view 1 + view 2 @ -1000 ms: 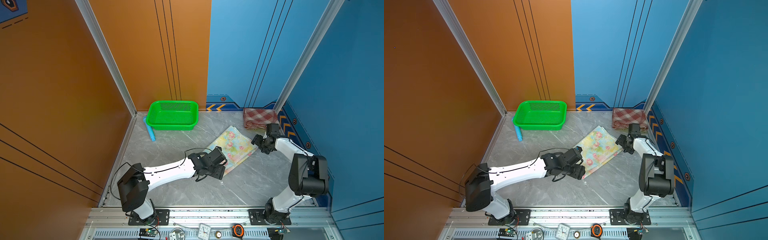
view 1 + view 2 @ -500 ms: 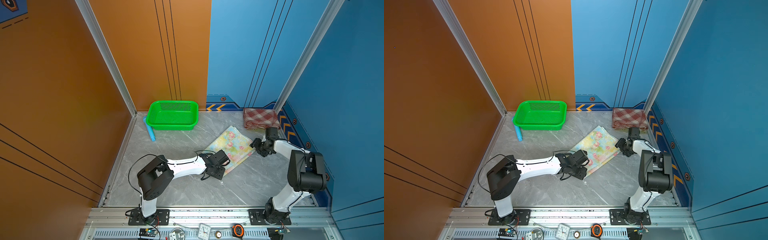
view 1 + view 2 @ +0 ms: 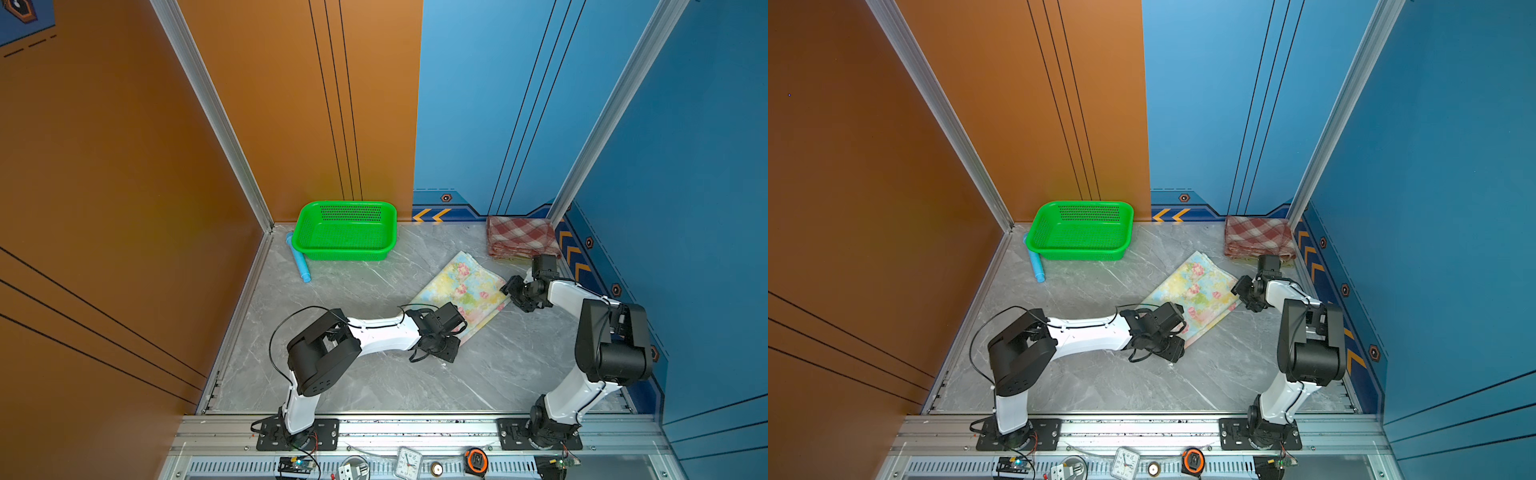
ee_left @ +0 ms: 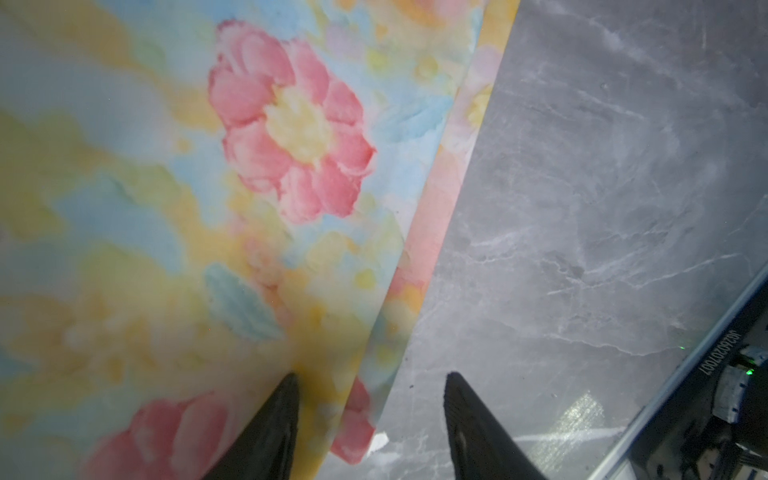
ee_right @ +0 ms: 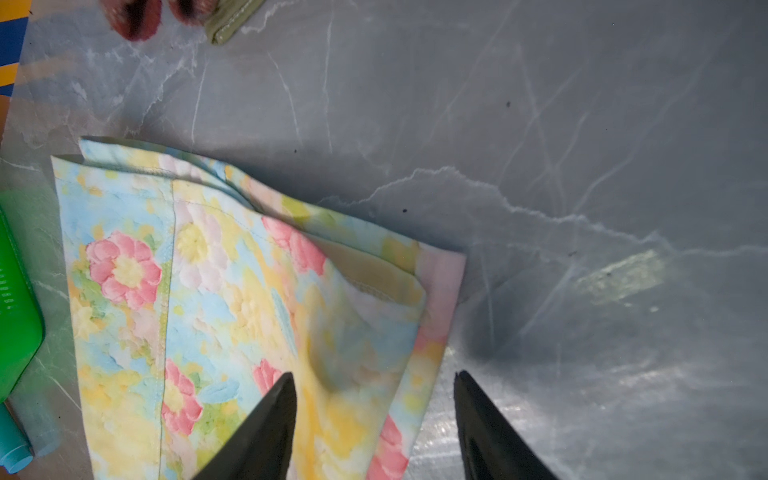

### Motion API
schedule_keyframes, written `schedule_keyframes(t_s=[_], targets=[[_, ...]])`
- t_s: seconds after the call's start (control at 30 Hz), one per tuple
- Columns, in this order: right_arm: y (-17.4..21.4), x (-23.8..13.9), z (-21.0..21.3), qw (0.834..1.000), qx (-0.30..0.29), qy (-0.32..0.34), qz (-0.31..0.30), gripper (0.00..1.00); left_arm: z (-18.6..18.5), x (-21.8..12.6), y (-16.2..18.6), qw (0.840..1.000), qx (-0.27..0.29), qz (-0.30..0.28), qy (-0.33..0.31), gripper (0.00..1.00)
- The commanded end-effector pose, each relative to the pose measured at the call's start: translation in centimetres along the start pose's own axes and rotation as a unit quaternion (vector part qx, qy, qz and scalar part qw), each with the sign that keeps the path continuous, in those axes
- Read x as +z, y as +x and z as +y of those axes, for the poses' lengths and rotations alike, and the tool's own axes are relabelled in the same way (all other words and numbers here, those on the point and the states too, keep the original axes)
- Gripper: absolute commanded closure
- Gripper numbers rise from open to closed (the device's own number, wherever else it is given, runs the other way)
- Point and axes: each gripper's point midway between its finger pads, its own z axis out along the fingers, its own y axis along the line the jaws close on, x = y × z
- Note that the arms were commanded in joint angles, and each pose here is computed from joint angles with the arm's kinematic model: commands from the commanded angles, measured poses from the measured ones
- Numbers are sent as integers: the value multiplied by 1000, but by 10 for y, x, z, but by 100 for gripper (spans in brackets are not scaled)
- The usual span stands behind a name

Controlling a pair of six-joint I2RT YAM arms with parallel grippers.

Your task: Fold and stack the skirts

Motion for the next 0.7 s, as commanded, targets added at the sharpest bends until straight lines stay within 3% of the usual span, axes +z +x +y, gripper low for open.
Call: schedule_keyframes(t_s=[0.0,0.3,0.5,0.6,0.67], targets=[[2,9,-6,1000,12,1,6,38,-6,-9,-11,1000,-2,-8,15,41],[4,19,-7,1000,18,-9,8,43,24,-65,-45,997,-36,-66,-2,32],[4,18,-4,1000,22,-21,-3,84,69,-89,-38,987,-140,-80,-26,32],[5,14,-2,999,22,-23,-8,98,86,-93,-26,978,-190,-82,-36,31],[7,10,0,999,23,-26,-13,100,94,-93,-17,971,-220,-82,-38,31]])
